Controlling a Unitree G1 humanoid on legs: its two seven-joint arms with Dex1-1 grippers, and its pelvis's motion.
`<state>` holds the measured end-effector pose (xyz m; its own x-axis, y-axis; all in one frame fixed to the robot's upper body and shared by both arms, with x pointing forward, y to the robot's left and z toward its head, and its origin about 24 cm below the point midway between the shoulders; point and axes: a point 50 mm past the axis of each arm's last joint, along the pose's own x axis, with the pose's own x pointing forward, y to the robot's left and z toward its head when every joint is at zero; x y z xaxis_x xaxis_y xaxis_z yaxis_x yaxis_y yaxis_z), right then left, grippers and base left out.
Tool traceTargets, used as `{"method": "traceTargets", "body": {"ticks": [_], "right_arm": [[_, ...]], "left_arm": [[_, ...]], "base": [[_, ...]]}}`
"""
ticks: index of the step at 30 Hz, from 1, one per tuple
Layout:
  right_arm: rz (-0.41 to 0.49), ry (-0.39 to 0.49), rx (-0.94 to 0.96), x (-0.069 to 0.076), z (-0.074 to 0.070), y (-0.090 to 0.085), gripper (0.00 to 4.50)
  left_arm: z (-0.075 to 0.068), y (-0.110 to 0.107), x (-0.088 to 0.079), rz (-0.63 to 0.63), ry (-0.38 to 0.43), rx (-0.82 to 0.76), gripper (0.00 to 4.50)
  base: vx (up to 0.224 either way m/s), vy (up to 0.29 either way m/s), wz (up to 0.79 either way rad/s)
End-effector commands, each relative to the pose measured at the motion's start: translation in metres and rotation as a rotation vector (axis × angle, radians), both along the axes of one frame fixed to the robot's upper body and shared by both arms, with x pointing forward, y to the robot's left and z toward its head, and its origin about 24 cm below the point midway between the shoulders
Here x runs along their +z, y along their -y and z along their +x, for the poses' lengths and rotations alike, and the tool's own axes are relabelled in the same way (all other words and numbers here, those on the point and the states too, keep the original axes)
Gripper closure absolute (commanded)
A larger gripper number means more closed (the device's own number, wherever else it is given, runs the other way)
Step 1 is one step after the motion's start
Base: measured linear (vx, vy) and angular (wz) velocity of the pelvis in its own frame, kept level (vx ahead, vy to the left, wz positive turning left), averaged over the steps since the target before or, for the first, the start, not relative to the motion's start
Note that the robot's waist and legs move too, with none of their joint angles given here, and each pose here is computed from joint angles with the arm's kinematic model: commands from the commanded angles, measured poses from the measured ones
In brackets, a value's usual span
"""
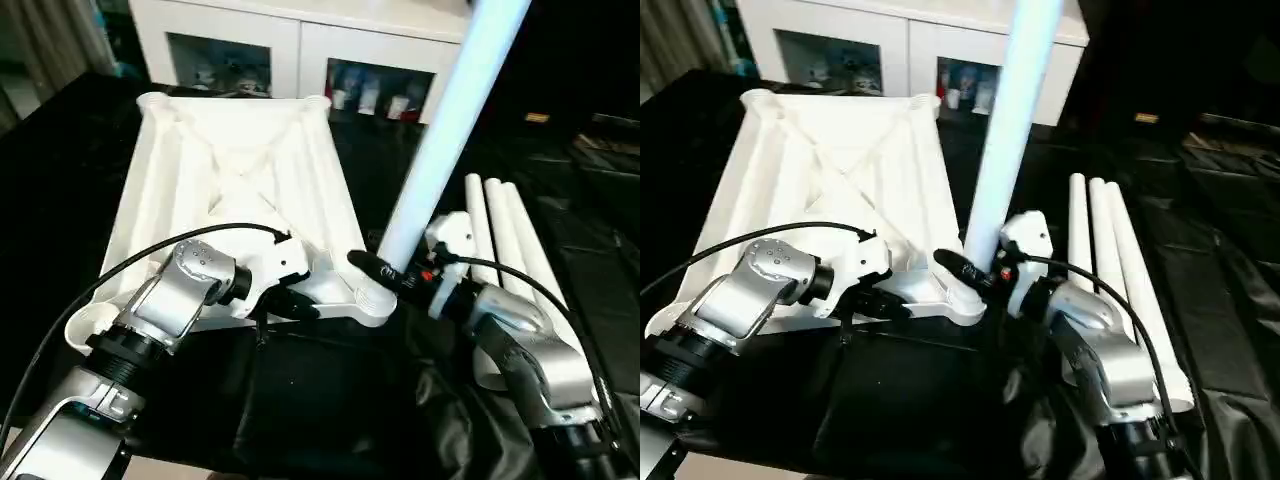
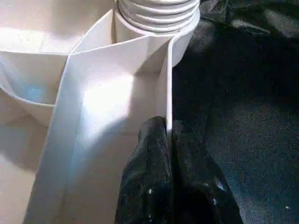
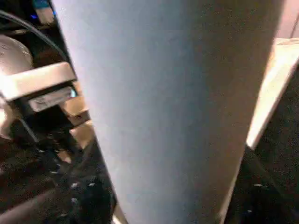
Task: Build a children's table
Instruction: Rotate leg to tighten
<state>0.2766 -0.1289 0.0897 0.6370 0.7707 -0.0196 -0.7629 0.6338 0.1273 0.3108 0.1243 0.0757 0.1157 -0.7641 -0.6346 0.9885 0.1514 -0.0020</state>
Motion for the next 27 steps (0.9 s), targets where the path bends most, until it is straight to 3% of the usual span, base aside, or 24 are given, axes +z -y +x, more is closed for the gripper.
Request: {"method": "traceTargets", "body": {"ticks": [1, 4, 7, 13, 18, 20, 24, 27], "right_arm": [[-0.025, 0.017, 0.000, 0.004, -0.006, 0.006, 1.88], [-0.057, 0.056, -0.046, 0.014, -0.017, 0.028, 1.88], [-0.069, 0.065, -0.077, 0.017, -0.023, 0.039, 1.88], [-0.143, 0.075, -0.209, 0.021, -0.037, 0.079, 1.88], [-0.185, 0.074, -0.237, 0.023, -0.047, 0.093, 1.88], [-0.194, 0.065, -0.253, 0.023, -0.050, 0.097, 1.88], [-0.195, 0.057, -0.288, 0.022, -0.048, 0.096, 1.88], [-0.192, 0.059, -0.346, 0.020, -0.043, 0.093, 1.88]], "left_arm": [[-0.005, 0.002, -0.013, 0.013, -0.060, -0.012, 4.50], [0.000, 0.006, -0.008, -0.016, -0.018, 0.001, 4.50], [0.003, 0.008, -0.007, -0.029, 0.000, 0.013, 4.50], [0.018, 0.015, -0.001, -0.057, 0.071, 0.090, 4.50], [0.028, 0.019, 0.002, -0.062, 0.103, 0.141, 4.50], [0.035, 0.022, 0.004, -0.080, 0.155, 0.187, 4.50], [0.048, 0.030, 0.010, -0.096, 0.275, 0.276, 4.50], [0.053, 0.039, 0.020, -0.184, 0.298, 0.312, 4.50]], "base": [[0.000, 0.000, 0.00], [0.000, 0.000, 0.00], [0.000, 0.000, 0.00], [0.000, 0.000, 0.00], [0.000, 0.000, 0.00], [0.000, 0.000, 0.00], [0.000, 0.000, 0.00], [0.000, 0.000, 0.00]]}}
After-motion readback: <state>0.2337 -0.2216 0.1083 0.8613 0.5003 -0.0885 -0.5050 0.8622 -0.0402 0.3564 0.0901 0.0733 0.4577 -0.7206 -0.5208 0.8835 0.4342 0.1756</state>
